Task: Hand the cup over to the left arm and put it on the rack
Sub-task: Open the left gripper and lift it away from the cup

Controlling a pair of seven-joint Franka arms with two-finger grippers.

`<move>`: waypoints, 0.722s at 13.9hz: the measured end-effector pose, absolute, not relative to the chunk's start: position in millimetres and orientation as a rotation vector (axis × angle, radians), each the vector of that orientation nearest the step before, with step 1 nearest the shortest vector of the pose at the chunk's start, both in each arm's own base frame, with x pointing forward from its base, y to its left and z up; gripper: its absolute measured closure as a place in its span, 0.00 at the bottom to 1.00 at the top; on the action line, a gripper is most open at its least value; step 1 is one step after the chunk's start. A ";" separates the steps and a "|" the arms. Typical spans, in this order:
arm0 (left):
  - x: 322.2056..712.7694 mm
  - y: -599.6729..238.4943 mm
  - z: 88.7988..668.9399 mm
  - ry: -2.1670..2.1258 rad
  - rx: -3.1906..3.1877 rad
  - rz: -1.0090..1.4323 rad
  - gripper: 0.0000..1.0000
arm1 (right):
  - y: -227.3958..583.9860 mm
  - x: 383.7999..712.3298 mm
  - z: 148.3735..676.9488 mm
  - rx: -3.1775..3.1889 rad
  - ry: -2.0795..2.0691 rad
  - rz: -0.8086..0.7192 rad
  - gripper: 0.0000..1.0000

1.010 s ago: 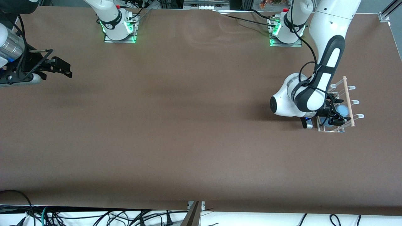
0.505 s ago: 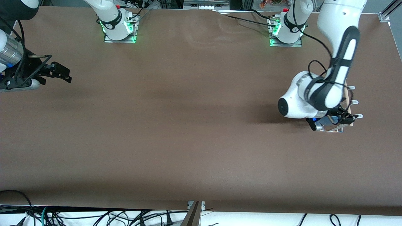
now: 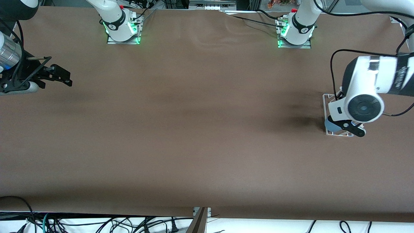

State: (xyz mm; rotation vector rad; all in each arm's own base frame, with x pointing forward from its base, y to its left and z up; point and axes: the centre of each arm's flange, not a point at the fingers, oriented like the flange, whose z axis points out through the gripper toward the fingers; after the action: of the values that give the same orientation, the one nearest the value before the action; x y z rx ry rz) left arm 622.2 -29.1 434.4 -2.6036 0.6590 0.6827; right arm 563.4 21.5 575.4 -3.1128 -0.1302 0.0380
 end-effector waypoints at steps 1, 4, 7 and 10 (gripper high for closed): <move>624.6 -39.3 448.8 0.606 -2.708 0.635 0.00 | 21.4 563.4 575.3 -3.113 -0.130 0.038 0.00; 627.2 -59.7 496.3 0.529 -2.953 0.492 0.00 | 21.3 563.6 575.3 -3.113 -0.129 0.037 0.00; 626.4 -68.7 550.0 0.504 -3.068 0.329 0.00 | 21.2 563.7 575.2 -3.113 -0.129 0.037 0.00; 625.4 -50.5 585.1 0.429 -3.141 0.103 0.00 | 21.2 563.8 575.2 -3.113 -0.129 0.037 0.00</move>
State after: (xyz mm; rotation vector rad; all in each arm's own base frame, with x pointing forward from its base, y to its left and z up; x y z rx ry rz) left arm 625.4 -50.5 585.1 -3.1406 0.4286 0.1034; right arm 563.8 21.2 575.2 -3.1129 -0.1291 0.0367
